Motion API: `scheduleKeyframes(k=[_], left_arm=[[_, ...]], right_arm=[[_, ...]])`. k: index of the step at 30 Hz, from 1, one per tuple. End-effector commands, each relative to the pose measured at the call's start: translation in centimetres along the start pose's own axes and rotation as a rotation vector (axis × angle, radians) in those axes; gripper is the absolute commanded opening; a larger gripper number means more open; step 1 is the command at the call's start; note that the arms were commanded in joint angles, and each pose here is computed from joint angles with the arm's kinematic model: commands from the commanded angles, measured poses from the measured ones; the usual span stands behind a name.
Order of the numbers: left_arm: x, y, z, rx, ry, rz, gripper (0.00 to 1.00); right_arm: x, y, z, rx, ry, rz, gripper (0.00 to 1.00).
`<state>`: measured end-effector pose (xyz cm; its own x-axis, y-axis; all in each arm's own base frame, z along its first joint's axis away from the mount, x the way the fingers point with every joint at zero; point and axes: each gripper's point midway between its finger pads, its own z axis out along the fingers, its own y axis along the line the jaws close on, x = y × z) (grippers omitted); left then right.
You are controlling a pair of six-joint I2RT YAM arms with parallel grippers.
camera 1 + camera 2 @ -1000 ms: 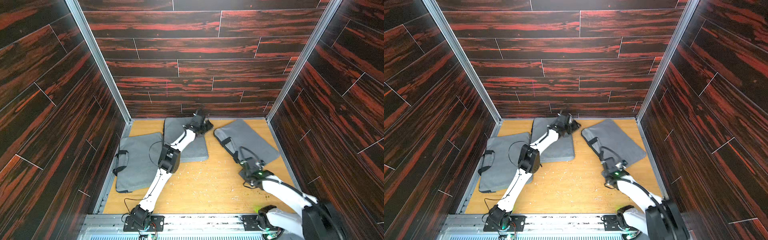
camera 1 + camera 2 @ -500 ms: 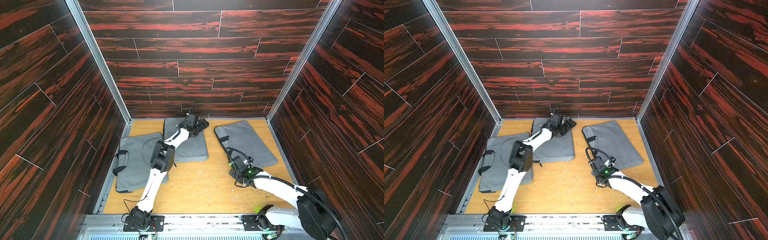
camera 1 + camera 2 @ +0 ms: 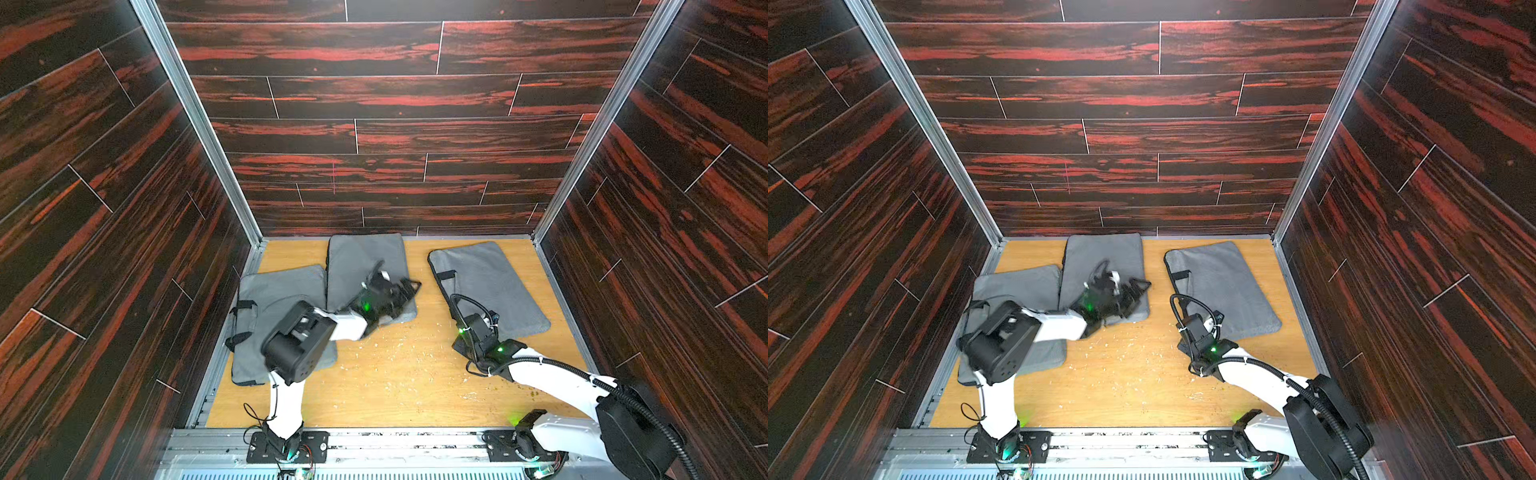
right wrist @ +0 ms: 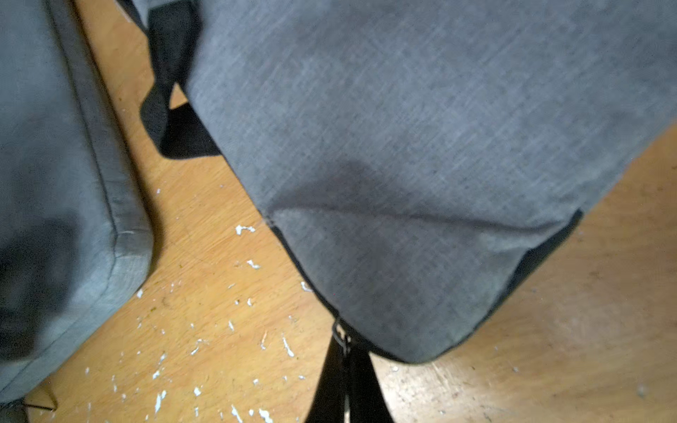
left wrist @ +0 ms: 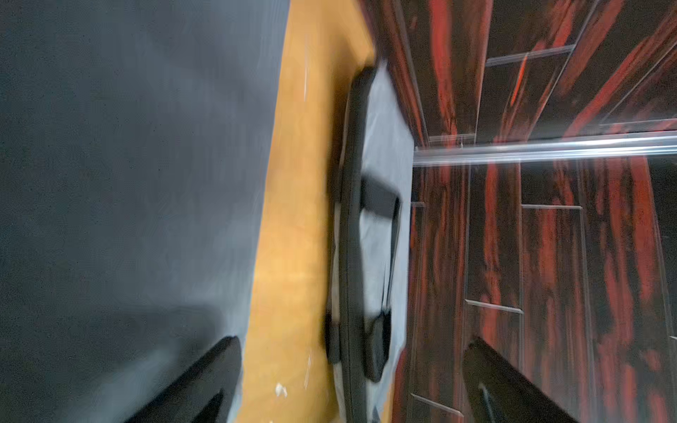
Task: Put the mouse into the laptop bag
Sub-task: Zip the zipper on the zippered laptop bag.
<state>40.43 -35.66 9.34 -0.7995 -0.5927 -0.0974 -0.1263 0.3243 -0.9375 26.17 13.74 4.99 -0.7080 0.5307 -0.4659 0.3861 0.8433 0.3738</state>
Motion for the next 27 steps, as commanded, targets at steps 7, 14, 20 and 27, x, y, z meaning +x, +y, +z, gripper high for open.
scheduleKeyframes(k=[7,14,20,27], left_arm=[[5.4,-3.0,1.6,0.163,0.085,-0.09,0.97],[8.7,-1.6,2.8,0.128,0.148,-0.128,0.95],[11.0,-0.7,4.1,0.092,0.191,-0.12,0.86],[11.6,-0.8,5.5,0.077,0.206,-0.091,0.55]], right_arm=[[-0.1,1.9,-0.8,-0.095,-0.001,-0.016,0.0],[0.0,1.9,-0.7,-0.097,0.006,-0.025,0.0],[0.0,2.3,-0.7,-0.109,0.009,-0.031,0.0],[0.7,2.7,-0.5,-0.13,0.04,-0.041,0.0]])
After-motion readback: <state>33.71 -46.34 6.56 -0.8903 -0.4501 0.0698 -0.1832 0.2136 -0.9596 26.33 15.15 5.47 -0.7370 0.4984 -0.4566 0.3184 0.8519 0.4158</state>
